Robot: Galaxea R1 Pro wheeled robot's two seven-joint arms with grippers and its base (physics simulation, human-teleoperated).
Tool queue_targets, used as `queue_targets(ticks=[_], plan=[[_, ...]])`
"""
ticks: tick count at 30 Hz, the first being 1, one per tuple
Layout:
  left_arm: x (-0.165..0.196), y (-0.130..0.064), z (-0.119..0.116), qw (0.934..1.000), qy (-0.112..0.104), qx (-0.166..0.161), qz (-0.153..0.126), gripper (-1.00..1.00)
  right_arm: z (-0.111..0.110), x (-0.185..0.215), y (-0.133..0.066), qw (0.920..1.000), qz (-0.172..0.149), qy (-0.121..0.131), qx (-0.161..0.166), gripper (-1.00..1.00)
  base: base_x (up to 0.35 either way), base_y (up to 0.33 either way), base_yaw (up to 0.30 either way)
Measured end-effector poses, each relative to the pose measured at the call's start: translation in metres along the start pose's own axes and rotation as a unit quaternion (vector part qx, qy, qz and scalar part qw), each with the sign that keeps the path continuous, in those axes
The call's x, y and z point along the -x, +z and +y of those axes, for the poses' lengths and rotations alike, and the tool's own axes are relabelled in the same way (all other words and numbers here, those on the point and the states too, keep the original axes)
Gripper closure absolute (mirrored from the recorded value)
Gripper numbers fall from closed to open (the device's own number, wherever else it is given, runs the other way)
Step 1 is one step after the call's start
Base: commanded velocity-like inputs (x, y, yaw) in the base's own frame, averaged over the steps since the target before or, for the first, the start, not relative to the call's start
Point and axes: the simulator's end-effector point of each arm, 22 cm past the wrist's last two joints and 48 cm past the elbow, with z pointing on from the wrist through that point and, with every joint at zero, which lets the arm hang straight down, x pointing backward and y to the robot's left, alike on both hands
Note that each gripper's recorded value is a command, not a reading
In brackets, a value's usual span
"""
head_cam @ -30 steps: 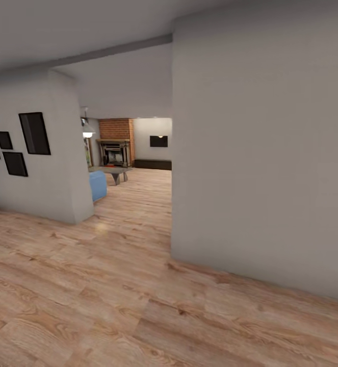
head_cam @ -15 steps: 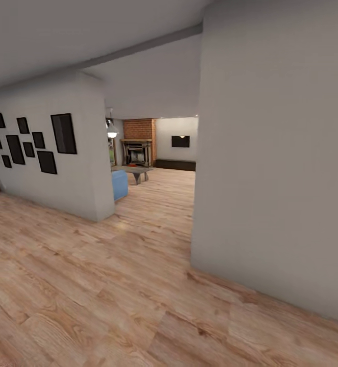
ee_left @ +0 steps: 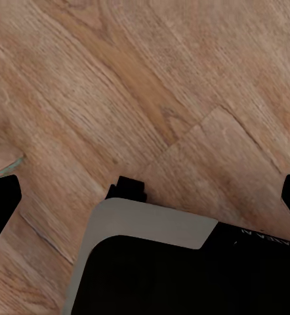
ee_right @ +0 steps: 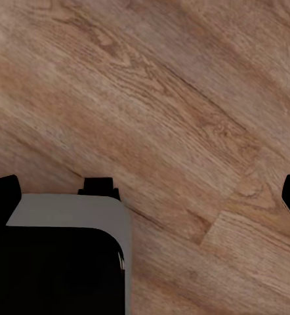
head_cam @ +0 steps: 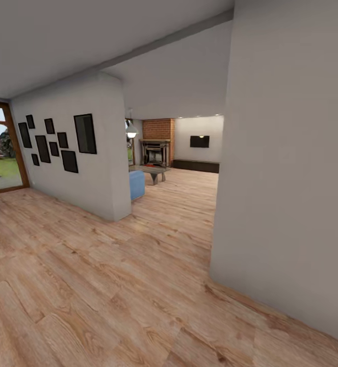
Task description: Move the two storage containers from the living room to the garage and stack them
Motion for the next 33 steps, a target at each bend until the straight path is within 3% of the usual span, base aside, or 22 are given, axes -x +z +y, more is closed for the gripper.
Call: queue_targets(ticks=[33], plan=[[-0.0003, 0.0000, 0.0001, 1.0000, 0.000, 0.000, 0.000, -1.00, -0.0009, -0.0005, 0.0001, 1.0000, 0.001, -0.002, -0.001, -1.00, 0.323, 0.000, 0.003]])
